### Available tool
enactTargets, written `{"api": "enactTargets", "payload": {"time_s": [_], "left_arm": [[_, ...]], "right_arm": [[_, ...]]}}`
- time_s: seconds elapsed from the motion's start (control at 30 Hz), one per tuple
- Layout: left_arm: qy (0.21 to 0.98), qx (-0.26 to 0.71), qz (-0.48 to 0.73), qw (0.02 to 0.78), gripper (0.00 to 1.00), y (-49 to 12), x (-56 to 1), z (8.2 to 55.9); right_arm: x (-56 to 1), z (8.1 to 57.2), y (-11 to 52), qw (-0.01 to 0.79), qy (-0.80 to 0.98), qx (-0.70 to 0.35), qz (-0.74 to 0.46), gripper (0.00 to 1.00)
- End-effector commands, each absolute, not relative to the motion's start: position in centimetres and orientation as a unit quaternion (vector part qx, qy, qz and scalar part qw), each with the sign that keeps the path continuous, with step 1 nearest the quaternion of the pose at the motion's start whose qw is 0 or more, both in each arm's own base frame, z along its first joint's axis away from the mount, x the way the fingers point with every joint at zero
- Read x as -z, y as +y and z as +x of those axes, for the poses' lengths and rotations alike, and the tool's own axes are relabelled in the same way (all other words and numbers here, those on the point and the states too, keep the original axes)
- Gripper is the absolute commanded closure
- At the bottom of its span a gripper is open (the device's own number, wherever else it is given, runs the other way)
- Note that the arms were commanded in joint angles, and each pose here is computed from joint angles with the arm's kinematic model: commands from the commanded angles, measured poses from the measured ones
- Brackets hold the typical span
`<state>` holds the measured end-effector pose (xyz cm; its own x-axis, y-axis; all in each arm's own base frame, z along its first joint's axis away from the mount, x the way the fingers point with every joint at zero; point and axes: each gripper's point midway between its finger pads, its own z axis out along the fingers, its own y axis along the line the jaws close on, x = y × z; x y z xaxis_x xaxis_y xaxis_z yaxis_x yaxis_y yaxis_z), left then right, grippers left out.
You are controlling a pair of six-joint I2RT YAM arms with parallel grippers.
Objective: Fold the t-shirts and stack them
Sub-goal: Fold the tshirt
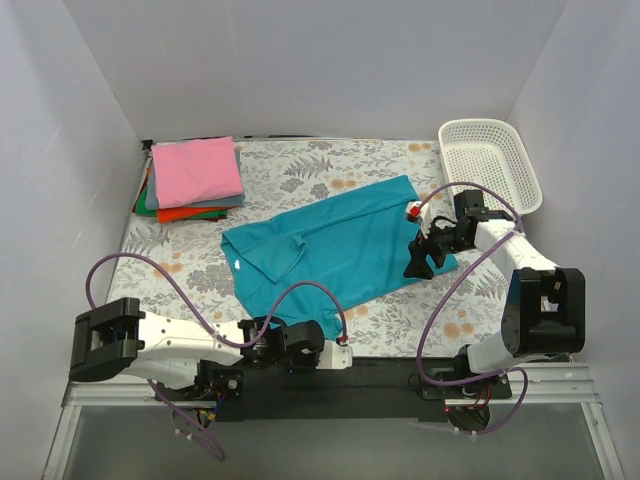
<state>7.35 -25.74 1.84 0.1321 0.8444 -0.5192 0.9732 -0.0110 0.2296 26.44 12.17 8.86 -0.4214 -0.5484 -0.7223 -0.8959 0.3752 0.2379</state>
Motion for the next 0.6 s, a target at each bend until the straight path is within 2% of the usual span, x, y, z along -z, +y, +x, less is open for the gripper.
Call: {"api": "enactTargets", "payload": {"time_s": [0.0,0.03,0.3,0.4,0.57], "left_arm": [[0.651,0.105,0.698,0.28,0.97,-25.5,-1.8,8.1],[0.65,0.107,0.698,0.279,1.0,-25.5,-1.9,8.0],[0.641,0.15,0.691,0.298,1.0,-26.1,-4.6,7.1],[0.635,0.165,0.687,0.312,1.0,-26.3,-6.0,7.0],[0.62,0.212,0.688,0.313,1.0,-26.7,-7.8,5.6]], "right_arm": [[-9.2,26.0,12.4,0.283,0.775,-0.326,-0.461,0.23],[-9.2,25.9,12.3,0.281,0.776,-0.326,-0.461,0.23],[-9.2,26.0,11.9,0.282,0.779,-0.313,-0.465,0.23],[-9.1,26.0,11.1,0.276,0.779,-0.286,-0.484,0.23],[-8.4,26.1,8.0,0.261,0.745,-0.198,-0.58,0.24]]}}
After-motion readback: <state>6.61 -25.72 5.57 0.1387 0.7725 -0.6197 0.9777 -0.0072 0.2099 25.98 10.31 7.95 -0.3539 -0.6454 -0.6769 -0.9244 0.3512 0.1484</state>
